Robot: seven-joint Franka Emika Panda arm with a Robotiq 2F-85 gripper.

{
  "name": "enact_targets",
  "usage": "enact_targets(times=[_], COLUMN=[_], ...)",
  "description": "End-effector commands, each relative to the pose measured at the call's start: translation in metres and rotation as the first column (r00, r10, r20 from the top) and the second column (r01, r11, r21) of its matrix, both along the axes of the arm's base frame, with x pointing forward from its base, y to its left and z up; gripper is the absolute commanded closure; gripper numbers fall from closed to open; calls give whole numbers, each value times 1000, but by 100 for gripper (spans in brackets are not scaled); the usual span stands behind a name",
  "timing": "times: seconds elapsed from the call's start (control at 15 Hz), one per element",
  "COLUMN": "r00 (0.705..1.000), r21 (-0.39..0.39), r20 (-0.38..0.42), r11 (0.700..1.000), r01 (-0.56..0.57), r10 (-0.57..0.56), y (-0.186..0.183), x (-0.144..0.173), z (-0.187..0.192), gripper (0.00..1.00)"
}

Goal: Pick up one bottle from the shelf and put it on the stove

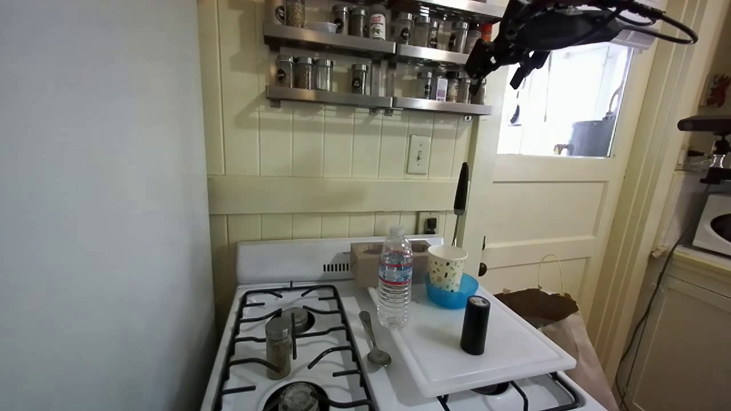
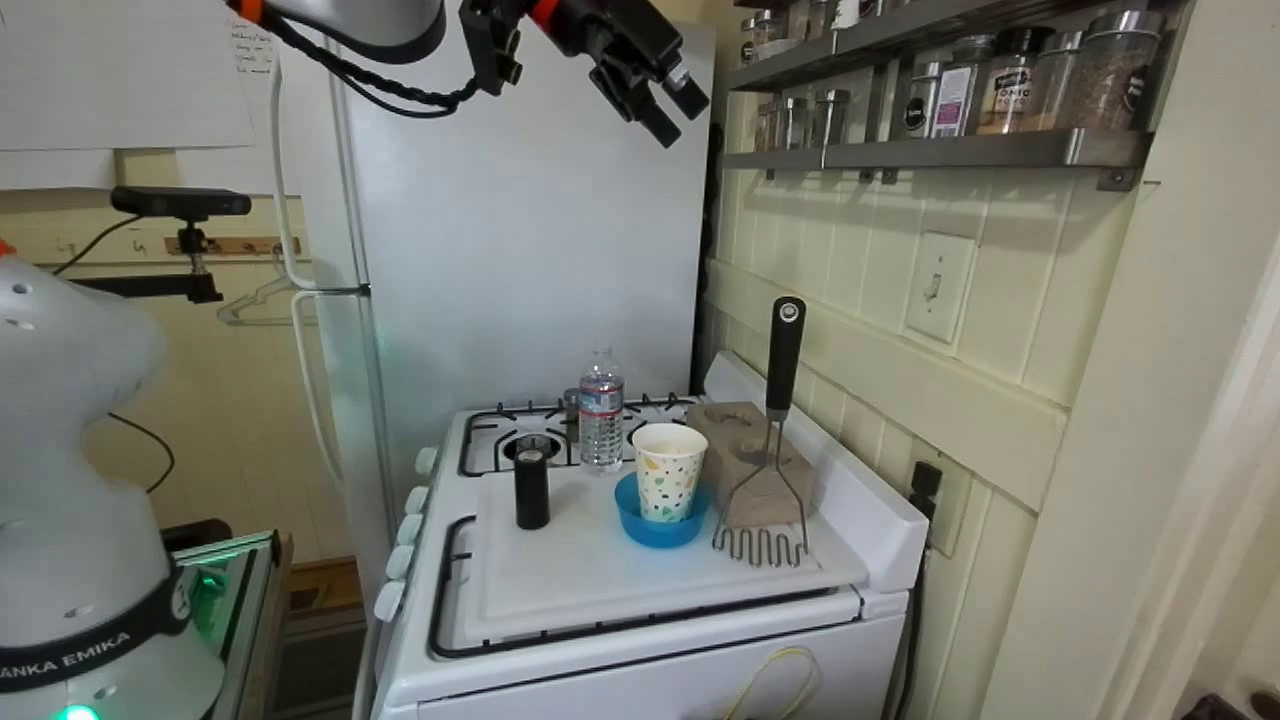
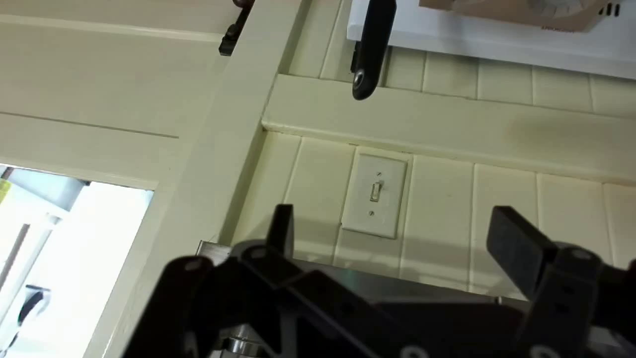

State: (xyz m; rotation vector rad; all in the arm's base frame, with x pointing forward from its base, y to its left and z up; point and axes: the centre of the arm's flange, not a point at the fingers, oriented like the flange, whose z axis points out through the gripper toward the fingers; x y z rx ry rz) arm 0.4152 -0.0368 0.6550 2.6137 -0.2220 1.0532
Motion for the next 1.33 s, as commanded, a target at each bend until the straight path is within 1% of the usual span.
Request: enact_targets(times=[0.0, 0.27, 0.33, 0.4, 0.47, 0.53, 0.6, 0.67, 0.73, 0.8, 0.87, 0.93, 1.07, 1.2, 1.27], r00=[1000, 1000, 998, 994, 985, 973, 952, 929, 899, 872, 853, 848, 855, 866, 884], r21=[4, 9, 1, -10, -20, -33, -56, -63, -56, -52, -57, -53, -45, -44, -75], r20=[-2, -14, 59, 110, 170, 216, 270, 326, 386, 425, 447, 455, 457, 452, 415], r11=[1000, 1000, 1000, 1000, 999, 996, 990, 984, 978, 968, 961, 958, 966, 975, 977], r01=[1, -7, -3, -5, -37, -81, -133, -164, -199, -246, -272, -280, -255, -217, -200], r10=[-1, 7, 3, 6, 40, 86, 143, 175, 205, 244, 268, 273, 247, 213, 213], y=[-3, 0, 1, 2, 7, 12, 21, 29, 38, 47, 54, 58, 57, 52, 48], x=[4, 12, 19, 25, 34, 43, 55, 61, 68, 74, 76, 76, 73, 71, 68], z=[0, -4, 3, 12, 21, 25, 29, 34, 41, 43, 44, 40, 30, 18, 10], gripper=[0, 0, 0, 0, 0, 0, 0, 0, 0, 0, 0, 0, 0, 0, 0])
